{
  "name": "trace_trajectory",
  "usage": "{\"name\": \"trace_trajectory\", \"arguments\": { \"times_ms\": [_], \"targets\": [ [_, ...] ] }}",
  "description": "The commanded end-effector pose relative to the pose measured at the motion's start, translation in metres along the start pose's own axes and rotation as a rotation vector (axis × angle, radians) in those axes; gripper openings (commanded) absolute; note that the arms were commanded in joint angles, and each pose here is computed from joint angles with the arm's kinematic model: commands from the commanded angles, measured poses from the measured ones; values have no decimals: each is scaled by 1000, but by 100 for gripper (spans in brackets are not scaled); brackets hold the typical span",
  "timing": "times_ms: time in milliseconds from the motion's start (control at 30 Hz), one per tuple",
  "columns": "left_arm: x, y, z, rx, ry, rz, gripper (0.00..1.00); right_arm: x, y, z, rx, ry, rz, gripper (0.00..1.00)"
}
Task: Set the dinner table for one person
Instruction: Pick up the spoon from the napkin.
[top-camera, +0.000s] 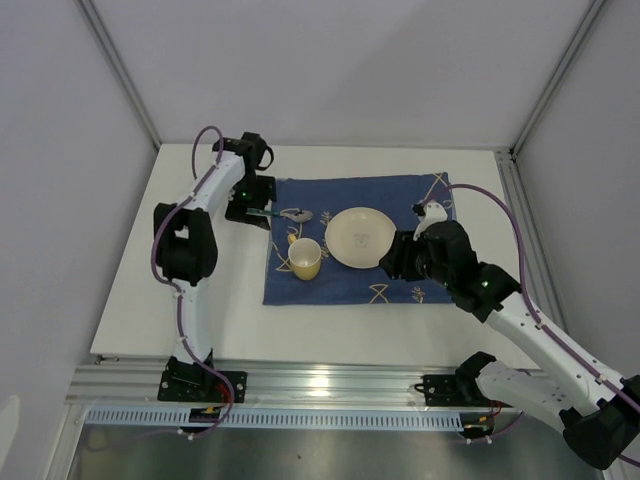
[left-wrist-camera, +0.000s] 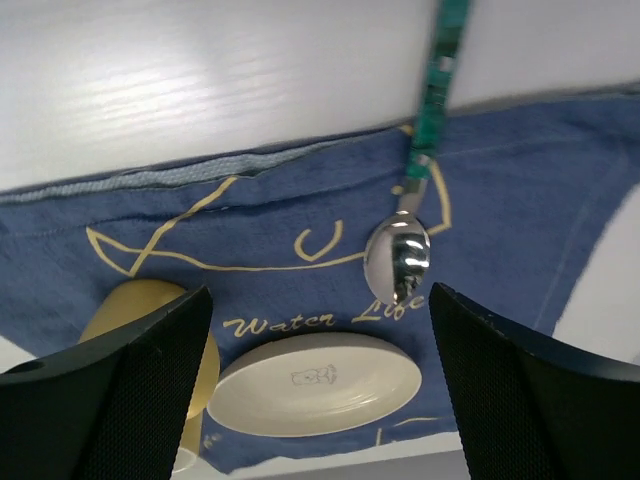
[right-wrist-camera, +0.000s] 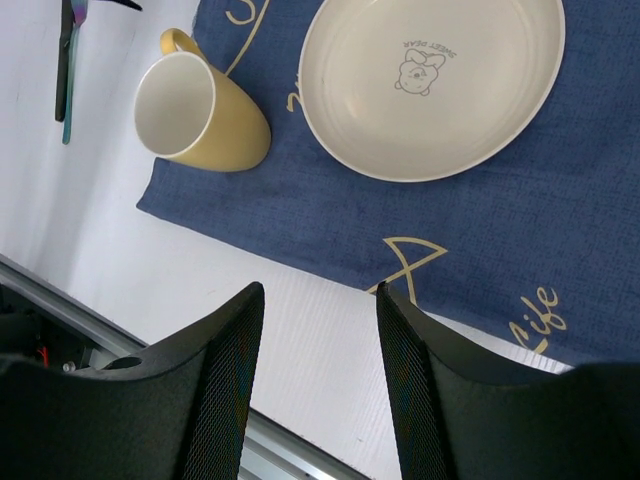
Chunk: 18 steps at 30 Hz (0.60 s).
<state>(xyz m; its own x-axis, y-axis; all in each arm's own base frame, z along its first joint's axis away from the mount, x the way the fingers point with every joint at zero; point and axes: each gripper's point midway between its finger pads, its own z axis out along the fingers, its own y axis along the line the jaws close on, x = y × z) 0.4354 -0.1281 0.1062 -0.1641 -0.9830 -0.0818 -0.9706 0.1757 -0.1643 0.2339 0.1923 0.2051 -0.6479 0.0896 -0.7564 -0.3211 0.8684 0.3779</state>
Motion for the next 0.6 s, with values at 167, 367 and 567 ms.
{"name": "trace_trajectory", "arguments": {
  "times_ms": [167,367,567],
  "targets": [
    [14,35,22,-284,136,-325,91,-1,7,-7,-27,-19,13,53],
    [16,34,43,-277,180,-392,90,2,4,-12,-21,-22,20,53],
    [13,19,55,-250,220,-426,86,5,0,-17,-5,-21,21,53]
  ]
}}
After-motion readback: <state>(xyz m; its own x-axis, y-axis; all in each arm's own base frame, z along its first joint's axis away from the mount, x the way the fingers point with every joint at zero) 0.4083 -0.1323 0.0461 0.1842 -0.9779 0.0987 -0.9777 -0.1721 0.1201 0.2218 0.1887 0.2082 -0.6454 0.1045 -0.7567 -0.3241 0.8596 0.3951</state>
